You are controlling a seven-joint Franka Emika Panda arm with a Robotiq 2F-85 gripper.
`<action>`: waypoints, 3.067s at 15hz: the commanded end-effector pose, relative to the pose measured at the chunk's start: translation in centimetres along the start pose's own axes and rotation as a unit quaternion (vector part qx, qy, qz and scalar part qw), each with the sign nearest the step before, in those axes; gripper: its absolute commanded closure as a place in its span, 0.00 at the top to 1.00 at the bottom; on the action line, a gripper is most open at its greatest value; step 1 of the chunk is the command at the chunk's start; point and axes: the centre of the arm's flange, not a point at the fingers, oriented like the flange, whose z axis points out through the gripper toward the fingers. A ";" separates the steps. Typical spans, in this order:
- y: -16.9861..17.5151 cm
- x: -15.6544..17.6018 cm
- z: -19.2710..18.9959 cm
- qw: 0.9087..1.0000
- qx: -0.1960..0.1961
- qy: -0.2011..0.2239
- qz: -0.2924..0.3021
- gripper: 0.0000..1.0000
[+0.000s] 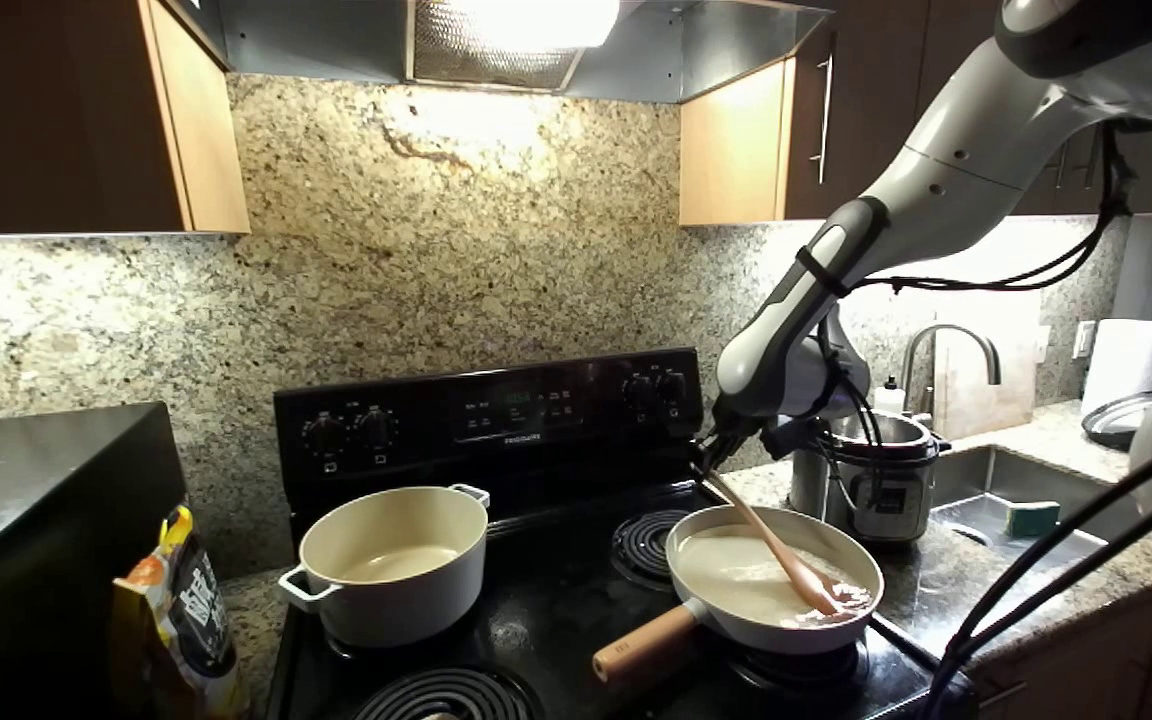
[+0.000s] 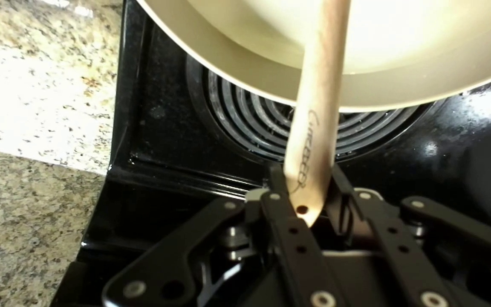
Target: Stir the contents of the pan with the wooden spoon
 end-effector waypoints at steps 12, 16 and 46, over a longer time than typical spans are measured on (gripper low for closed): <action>-2.5 1.5 0.0 0.999 0.005 0.016 -0.032 0.10; -5.0 3.8 0.1 0.997 0.011 0.022 -0.067 0.10; -3.1 1.7 3.4 0.990 0.049 0.055 -0.117 0.10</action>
